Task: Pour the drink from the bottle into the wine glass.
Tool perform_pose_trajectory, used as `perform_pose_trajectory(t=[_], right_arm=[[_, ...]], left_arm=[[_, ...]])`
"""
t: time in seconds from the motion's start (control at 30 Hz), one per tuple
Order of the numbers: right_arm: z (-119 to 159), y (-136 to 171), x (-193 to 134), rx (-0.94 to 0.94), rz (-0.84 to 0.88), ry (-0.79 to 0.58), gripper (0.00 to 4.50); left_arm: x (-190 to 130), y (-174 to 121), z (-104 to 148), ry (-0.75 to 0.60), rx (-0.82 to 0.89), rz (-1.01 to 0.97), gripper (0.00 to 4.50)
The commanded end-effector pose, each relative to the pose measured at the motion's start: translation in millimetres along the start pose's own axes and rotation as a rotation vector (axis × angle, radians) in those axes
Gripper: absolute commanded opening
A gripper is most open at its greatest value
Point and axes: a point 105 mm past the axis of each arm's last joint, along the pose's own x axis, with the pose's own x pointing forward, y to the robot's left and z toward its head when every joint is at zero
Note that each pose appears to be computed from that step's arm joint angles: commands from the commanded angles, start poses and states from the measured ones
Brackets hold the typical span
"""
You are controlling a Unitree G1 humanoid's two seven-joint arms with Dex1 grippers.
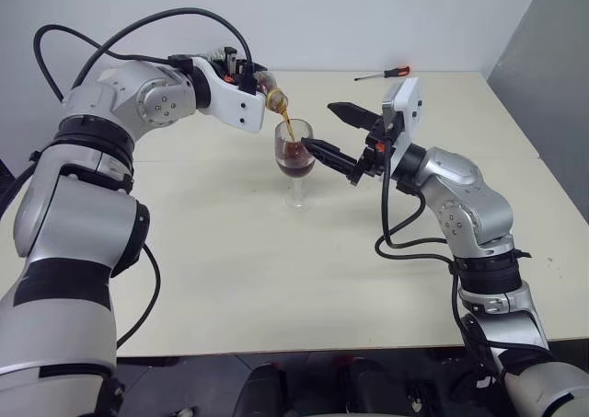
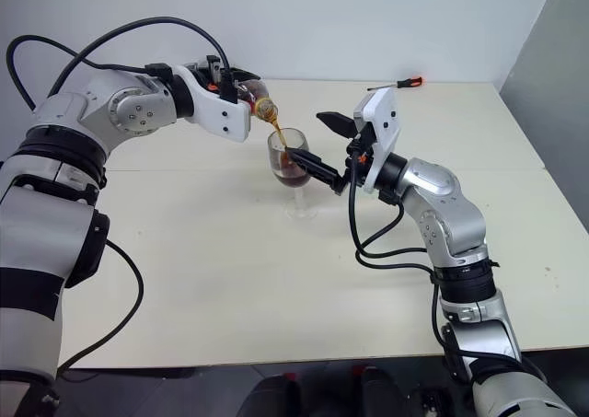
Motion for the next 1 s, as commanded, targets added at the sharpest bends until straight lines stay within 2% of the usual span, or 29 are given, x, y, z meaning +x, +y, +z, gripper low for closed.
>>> perform_pose_trajectory(t=[0.03, 0.57, 0.73, 1.0], right_arm=[[19.2, 0.5, 1.0, -0.061, 0.01, -0.052, 4.5], [19.6, -1.9, 1.3, -0.064, 0.004, -0.05, 4.5], [18.1, -3.4, 0.4, -0.065, -0.002, -0.042, 4.5], [18.0, -4.2, 0.0, -0.066, -0.001, -0.039, 4.5]], left_arm=[[-6.2, 27.8, -1.7, 0.005, 0.033, 0.077, 1.14], [-5.8, 29.4, -1.5, 0.001, -0.017, 0.096, 1.14], [-2.7, 27.2, 0.7, -0.013, -0.091, 0.104, 1.14], [1.5, 28.3, 2.4, -0.052, -0.349, 0.128, 1.14]])
